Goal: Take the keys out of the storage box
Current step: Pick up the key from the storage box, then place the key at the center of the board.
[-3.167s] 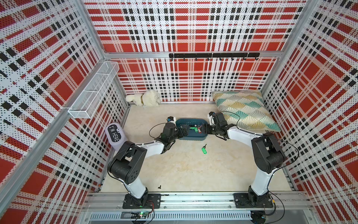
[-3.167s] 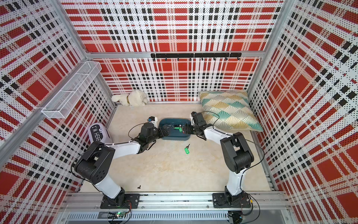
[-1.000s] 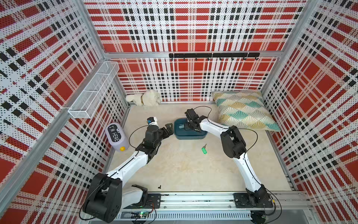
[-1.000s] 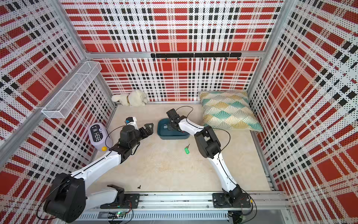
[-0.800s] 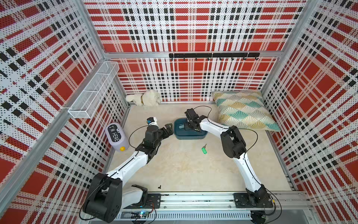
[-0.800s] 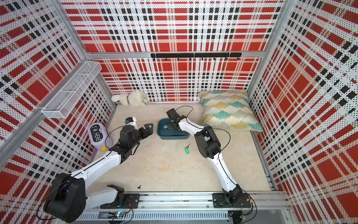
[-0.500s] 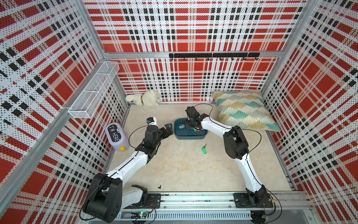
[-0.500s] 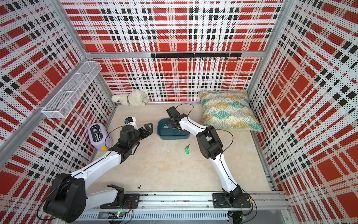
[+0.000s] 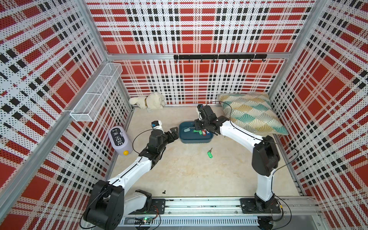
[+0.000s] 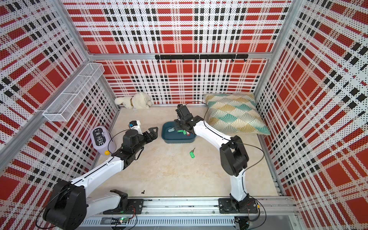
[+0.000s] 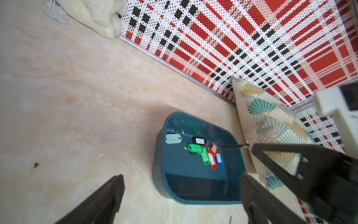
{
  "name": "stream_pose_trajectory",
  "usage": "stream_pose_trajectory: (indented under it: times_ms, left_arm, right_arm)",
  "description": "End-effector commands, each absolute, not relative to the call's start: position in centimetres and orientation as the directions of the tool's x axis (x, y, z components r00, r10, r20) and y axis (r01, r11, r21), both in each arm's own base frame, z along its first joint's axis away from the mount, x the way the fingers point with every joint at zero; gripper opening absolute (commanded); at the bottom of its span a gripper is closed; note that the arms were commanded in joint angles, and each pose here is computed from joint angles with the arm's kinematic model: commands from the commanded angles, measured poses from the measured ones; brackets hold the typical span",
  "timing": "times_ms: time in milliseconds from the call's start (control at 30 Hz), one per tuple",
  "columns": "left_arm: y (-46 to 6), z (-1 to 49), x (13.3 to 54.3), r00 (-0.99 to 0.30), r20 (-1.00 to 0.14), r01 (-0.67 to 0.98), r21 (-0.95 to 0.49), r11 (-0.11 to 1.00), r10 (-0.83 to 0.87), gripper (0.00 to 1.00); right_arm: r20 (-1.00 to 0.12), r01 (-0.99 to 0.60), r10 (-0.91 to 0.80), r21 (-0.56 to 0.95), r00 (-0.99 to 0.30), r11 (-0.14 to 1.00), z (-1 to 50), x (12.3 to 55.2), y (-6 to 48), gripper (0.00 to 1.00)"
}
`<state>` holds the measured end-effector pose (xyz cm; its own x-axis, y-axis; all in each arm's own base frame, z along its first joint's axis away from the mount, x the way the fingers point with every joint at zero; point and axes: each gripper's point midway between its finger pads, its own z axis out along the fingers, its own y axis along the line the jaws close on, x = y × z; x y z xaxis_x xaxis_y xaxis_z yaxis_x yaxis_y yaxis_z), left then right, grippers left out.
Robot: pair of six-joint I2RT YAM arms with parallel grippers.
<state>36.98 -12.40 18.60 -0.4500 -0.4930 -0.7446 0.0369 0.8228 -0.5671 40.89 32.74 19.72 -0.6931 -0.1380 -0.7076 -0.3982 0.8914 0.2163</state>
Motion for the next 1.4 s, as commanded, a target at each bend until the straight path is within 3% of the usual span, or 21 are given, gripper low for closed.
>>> stream_pose_trajectory:
  times_ms: [0,100,233,433,633,933,1367]
  left_arm:
    - [-13.3,20.0,36.9,-0.427,-0.771,0.081,-0.553,0.829,-0.473,0.99]
    - [-14.3,20.4,36.9,-0.428,-0.783,0.092,-0.535,0.840,-0.452,0.99]
    - [-15.7,20.6,37.0,-0.432,-0.791,0.106,-0.522,0.846,-0.434,0.99]
    - [-17.7,20.3,37.1,-0.450,-0.792,0.118,-0.511,0.851,-0.413,0.99]
    - [-19.3,20.2,36.7,-0.460,-0.800,0.124,-0.488,0.864,-0.386,0.99]
    - [-19.0,20.6,36.2,-0.448,-0.814,0.114,-0.462,0.880,-0.369,0.99]
    - [-20.9,20.9,38.5,-0.450,-0.839,0.122,-0.396,0.910,-0.305,1.00]
  right_arm:
    - [-0.773,-0.481,-0.149,0.220,-0.617,0.849,24.5,35.3,32.0,0.00]
    - [-0.763,-0.497,-0.157,0.237,-0.628,0.835,23.4,29.7,29.7,0.00]
    - [-0.691,-0.508,-0.206,0.266,-0.693,0.819,18.1,22.8,27.6,0.00]
    - [-0.590,-0.454,-0.199,0.322,-0.783,0.830,12.2,17.6,25.8,0.00]
    - [-0.599,-0.419,-0.161,0.321,-0.785,0.849,10.6,18.0,25.8,0.00]
    - [-0.565,-0.376,-0.219,0.177,-0.795,0.910,8.0,19.9,25.8,0.00]
    - [-0.518,-0.244,-0.176,0.065,-0.837,0.967,3.3,20.3,21.6,0.02]
